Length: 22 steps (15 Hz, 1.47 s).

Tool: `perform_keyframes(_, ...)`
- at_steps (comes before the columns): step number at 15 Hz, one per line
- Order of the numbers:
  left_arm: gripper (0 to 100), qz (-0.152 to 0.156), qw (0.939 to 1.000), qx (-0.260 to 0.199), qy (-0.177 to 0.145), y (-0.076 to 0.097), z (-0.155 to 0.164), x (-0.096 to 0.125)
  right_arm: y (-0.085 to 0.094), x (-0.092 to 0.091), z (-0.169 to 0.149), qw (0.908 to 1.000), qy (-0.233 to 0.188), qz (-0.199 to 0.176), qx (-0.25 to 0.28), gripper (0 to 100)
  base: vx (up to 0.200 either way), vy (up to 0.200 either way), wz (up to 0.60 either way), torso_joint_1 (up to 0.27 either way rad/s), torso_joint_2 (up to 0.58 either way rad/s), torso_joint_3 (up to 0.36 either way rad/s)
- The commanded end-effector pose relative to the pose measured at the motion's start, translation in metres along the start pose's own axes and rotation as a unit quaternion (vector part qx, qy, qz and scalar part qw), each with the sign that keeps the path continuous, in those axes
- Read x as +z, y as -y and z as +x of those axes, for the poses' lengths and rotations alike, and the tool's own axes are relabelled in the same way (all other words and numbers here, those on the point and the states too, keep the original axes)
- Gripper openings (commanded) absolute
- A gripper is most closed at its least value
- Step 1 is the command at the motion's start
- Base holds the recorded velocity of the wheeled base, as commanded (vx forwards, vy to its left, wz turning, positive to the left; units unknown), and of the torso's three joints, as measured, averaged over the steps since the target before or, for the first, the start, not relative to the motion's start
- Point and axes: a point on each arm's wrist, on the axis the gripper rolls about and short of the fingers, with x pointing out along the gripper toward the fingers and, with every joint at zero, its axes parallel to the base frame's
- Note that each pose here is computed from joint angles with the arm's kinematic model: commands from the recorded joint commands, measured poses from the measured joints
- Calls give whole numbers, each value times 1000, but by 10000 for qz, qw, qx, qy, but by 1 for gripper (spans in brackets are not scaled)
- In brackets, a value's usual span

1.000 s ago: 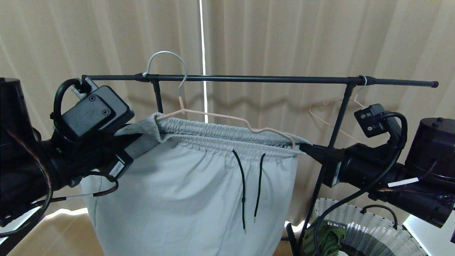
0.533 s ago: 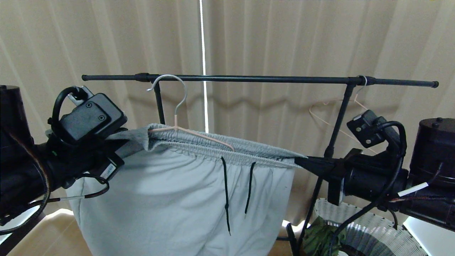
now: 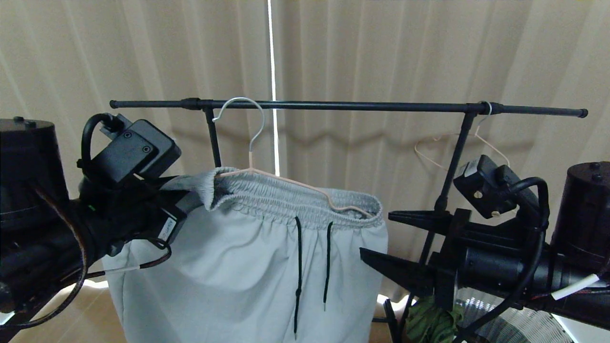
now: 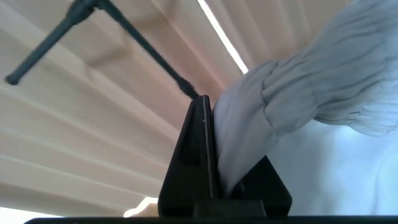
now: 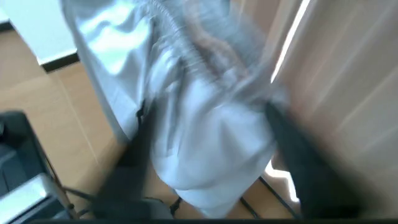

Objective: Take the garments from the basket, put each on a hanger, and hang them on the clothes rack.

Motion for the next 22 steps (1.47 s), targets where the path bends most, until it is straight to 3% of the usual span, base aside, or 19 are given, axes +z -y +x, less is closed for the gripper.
perform_keyframes(1,0,-67,10000,-58,-26,3,3,0,1,3,-1,9996,67,-266,-14,100,0,0,0,0,0,0)
perform_keyframes(5,0,-384,9987,-325,12,15,1,0,3,18,5,9932,257,-1128,-99,100,0,0,0,0,0,0)
perform_keyframes(8,0,-331,9984,-450,-7,21,1,-1,6,39,20,9845,473,-1643,-392,100,0,0,0,0,0,0)
perform_keyframes(13,0,-375,9979,-462,238,25,1,5,8,41,42,9827,402,-1747,-473,100,0,0,0,0,0,0)
perform_keyframes(16,0,-364,9979,-482,215,26,2,4,4,43,40,9821,448,-1769,-466,100,0,0,0,0,0,0)
perform_keyframes(22,0,-297,9955,-754,486,36,-10,13,7,35,51,9822,255,-1772,-561,100,0,0,0,0,0,0)
